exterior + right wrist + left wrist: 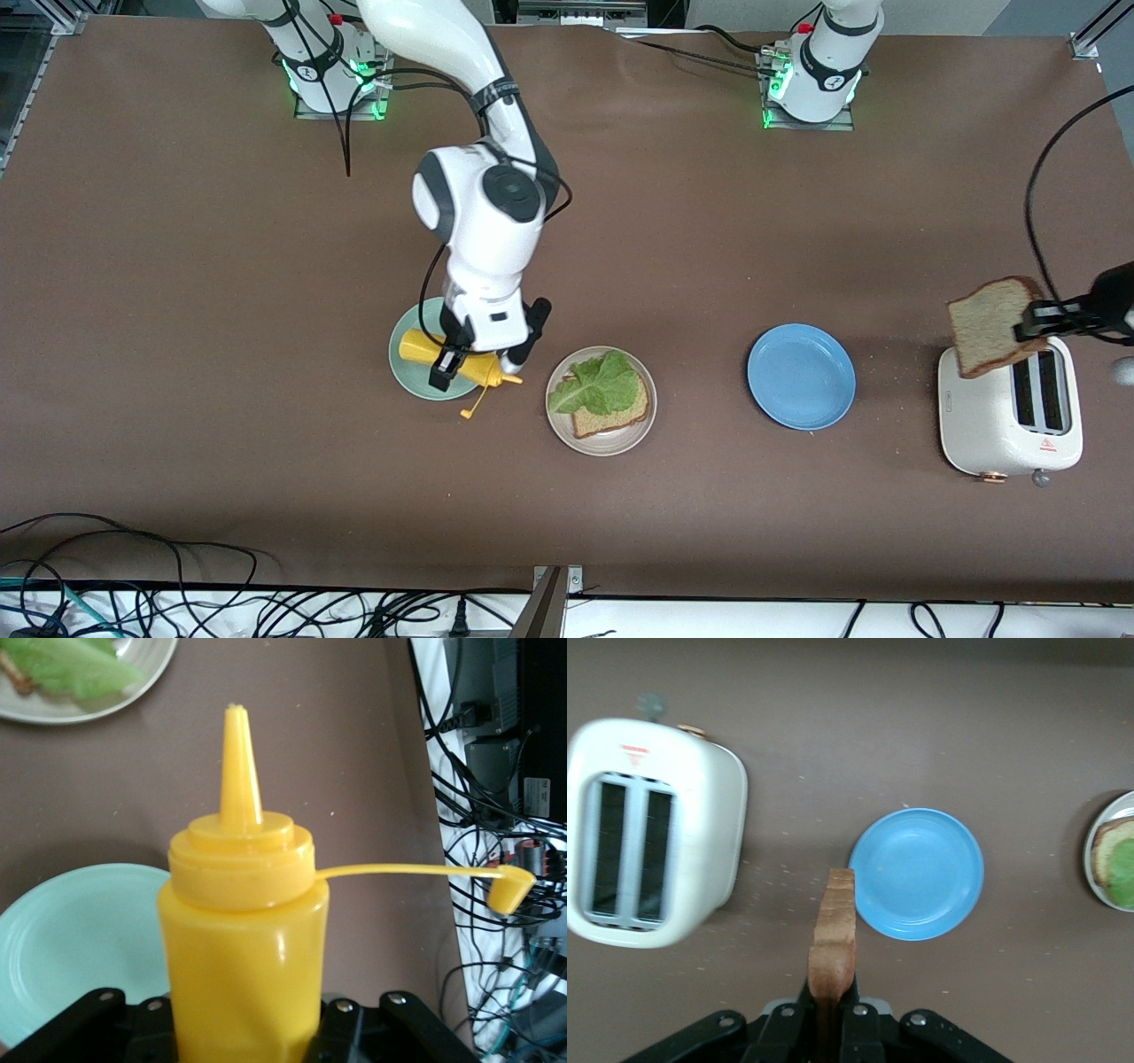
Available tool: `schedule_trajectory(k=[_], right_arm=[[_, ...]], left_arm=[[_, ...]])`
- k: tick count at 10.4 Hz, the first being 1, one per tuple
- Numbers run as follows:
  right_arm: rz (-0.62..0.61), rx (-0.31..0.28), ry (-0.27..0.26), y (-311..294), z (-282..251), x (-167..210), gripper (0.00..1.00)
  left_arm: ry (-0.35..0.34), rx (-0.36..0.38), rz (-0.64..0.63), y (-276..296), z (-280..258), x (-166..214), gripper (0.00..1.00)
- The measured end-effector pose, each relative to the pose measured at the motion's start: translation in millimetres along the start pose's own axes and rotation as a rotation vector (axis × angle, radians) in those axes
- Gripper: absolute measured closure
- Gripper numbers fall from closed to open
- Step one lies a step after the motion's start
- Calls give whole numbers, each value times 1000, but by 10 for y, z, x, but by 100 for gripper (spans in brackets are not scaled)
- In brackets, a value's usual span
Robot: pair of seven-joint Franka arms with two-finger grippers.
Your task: Make sandwich on beige plate with both arms
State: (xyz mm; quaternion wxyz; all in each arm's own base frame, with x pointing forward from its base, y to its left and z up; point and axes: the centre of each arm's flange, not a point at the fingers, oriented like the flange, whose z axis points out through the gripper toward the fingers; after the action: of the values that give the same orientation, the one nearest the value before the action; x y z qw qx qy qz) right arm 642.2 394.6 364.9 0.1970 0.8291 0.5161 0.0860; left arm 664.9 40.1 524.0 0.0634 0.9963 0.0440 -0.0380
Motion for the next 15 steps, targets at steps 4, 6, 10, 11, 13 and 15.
schedule_trajectory(k=[4,6,10,11,13,15], right_arm=[[201,159,227,625,213,-334,90],[227,258,419,1071,256,-661,90],[201,507,752,1883,763,-1790,90],[164,560,812,1892,889,-1961,90],[109,644,966,1696,1296,-2298,90],[51,692,1069,1362,1701,-2645,90]], left_arm=[[-129,-115,-127,1248,700,39,90],[-118,-243,-218,1844,999,126,90],[-51,-388,-370,2689,1679,241,90],[-16,-422,-401,2864,1864,241,90],[56,-485,-452,3126,2179,164,90],[90,-511,-474,3278,2370,45,90]])
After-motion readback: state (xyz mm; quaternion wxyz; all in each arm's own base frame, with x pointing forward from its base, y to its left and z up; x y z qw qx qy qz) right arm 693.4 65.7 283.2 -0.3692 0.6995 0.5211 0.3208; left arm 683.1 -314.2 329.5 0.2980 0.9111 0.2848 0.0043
